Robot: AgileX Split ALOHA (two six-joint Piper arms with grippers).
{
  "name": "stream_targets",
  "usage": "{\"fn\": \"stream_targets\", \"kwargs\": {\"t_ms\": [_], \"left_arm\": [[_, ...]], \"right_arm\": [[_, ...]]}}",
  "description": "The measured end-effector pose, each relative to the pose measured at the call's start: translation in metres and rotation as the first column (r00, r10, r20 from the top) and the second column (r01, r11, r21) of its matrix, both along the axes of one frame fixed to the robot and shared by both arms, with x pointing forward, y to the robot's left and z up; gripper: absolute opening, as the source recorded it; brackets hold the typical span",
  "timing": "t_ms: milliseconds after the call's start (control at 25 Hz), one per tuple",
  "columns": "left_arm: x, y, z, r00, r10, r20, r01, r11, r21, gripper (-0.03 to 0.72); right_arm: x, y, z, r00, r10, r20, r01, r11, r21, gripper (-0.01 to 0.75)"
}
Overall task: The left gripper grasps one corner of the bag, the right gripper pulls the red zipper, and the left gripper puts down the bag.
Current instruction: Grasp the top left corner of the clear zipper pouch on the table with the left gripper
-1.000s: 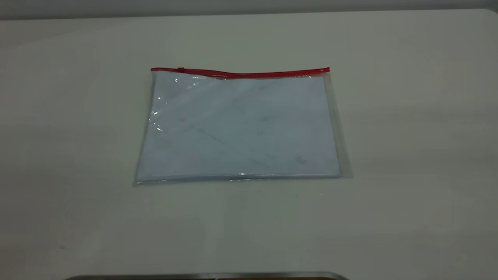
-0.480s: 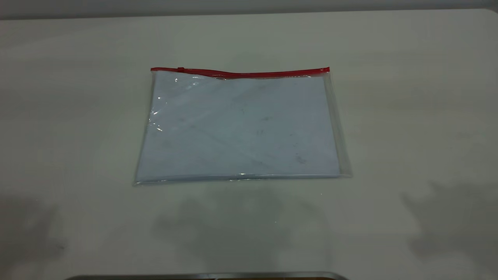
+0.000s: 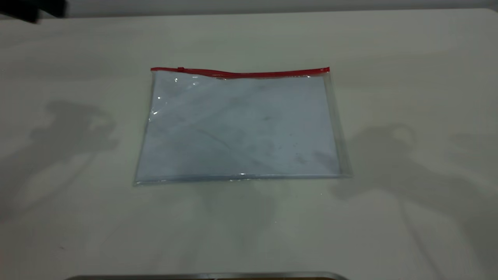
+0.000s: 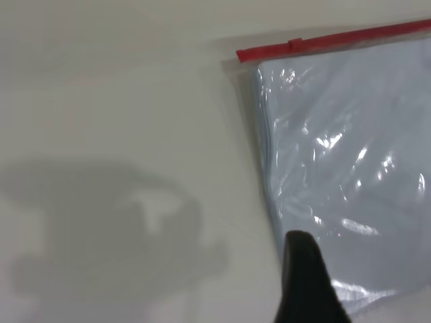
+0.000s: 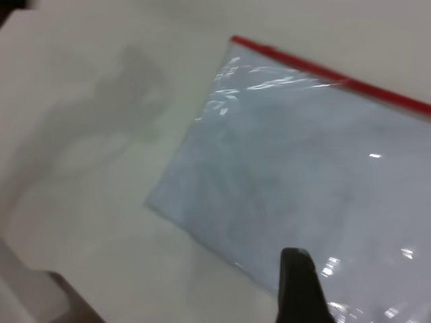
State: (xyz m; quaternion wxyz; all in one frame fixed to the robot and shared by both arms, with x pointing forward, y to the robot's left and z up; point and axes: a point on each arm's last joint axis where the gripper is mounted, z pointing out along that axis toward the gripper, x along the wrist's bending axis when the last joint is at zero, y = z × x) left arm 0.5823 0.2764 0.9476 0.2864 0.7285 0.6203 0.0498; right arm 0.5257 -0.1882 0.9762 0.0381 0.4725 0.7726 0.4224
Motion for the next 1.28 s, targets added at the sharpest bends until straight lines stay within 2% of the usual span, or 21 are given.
{"fn": "stream_targets", "kwargs": {"t_ms": [200, 440, 760, 1000, 1160, 1280], "left_arm": [[0.053, -0.004, -0.051, 0.994, -0.052, -0.101, 0.047, 0.998, -0.047, 0.568], [0.090, -0.006, -0.088, 0.992, -0.064, -0.109, 0.055, 0.995, -0.084, 0.587], [0.118, -0.022, -0.154, 0.986, -0.129, -0.102, 0.094, 0.949, -0.300, 0.587], [0.119, -0.024, -0.185, 0.983, -0.133, -0.129, 0.085, 0.943, -0.321, 0.587], [0.118, -0.036, -0.193, 0.978, -0.174, -0.118, 0.126, 0.934, -0.335, 0.585], [0.117, -0.043, -0.193, 0.973, -0.210, -0.099, 0.167, 0.931, -0.326, 0.537]], "right_arm": [[0.019, 0.016, -0.012, 0.999, 0.029, -0.019, -0.029, 1.000, -0.001, 0.505], [0.026, 0.017, -0.012, 1.000, 0.014, -0.011, -0.014, 1.000, -0.004, 0.505], [0.027, 0.016, -0.012, 1.000, 0.006, -0.008, -0.006, 1.000, -0.010, 0.504], [0.027, 0.016, -0.012, 1.000, 0.007, -0.008, -0.007, 1.000, -0.010, 0.504], [0.027, 0.016, -0.013, 1.000, 0.006, -0.009, -0.006, 1.000, -0.010, 0.504], [0.027, 0.016, -0.013, 1.000, 0.005, -0.008, -0.005, 1.000, -0.010, 0.504]]}}
